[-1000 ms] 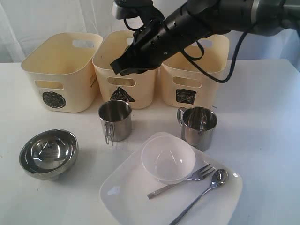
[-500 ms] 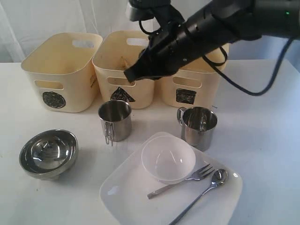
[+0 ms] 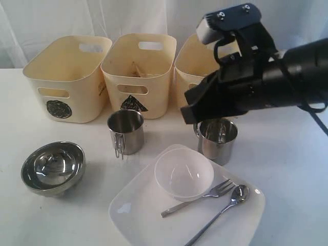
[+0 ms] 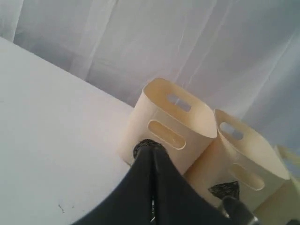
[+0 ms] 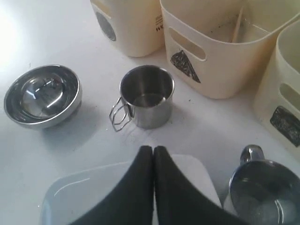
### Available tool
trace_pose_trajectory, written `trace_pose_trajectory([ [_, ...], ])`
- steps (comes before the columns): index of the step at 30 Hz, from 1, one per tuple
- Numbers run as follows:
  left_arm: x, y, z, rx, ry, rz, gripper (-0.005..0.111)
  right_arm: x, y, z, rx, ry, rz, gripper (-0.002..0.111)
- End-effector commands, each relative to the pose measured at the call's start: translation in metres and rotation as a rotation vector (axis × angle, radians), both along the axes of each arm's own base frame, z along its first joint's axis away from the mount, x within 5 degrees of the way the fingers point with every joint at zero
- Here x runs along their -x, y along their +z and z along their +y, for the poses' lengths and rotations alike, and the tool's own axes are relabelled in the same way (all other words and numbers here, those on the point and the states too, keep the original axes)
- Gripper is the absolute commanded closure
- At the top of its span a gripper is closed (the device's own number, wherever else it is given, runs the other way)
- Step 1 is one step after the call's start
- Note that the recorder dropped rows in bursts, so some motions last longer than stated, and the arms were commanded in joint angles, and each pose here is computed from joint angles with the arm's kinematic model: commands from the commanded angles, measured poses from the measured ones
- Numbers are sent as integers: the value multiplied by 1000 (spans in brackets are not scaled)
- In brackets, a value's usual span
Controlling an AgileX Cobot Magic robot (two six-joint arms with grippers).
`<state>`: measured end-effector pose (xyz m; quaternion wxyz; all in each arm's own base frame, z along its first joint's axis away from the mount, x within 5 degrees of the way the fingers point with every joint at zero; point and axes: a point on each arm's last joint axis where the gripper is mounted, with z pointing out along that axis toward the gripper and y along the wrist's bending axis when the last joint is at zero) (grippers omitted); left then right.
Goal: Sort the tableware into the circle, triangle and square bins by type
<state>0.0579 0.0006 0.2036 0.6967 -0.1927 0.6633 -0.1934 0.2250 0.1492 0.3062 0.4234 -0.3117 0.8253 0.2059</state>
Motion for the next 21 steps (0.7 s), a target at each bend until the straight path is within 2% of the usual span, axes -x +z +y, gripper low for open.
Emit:
trace_pose_trajectory([
  [1,-1,19,3,197,13,-111,107,19,-3,-12,-28,-35,-7,108],
  [3,-4,34,3,194,11,-115,107,24,-7,-15,-26,-39,-5,108],
  [5,-9,56,1,136,1,-66,107,28,-12,-17,-21,-42,7,108],
  [8,-27,89,0,-25,-3,88,107,31,-20,-19,-19,-51,44,108],
  [12,-73,130,5,-226,16,321,107,34,-22,-21,-20,-55,44,108],
  [15,-105,150,5,-366,-37,535,105,39,-18,-24,-31,-54,25,108],
  [17,-124,159,0,-400,-137,663,98,44,-12,-26,-43,-49,8,108],
  [18,-132,158,-5,-426,-225,749,91,46,-10,-27,-49,-47,-1,108],
  [21,-159,152,-15,-394,-394,913,69,48,-4,-29,-57,-50,-35,108],
])
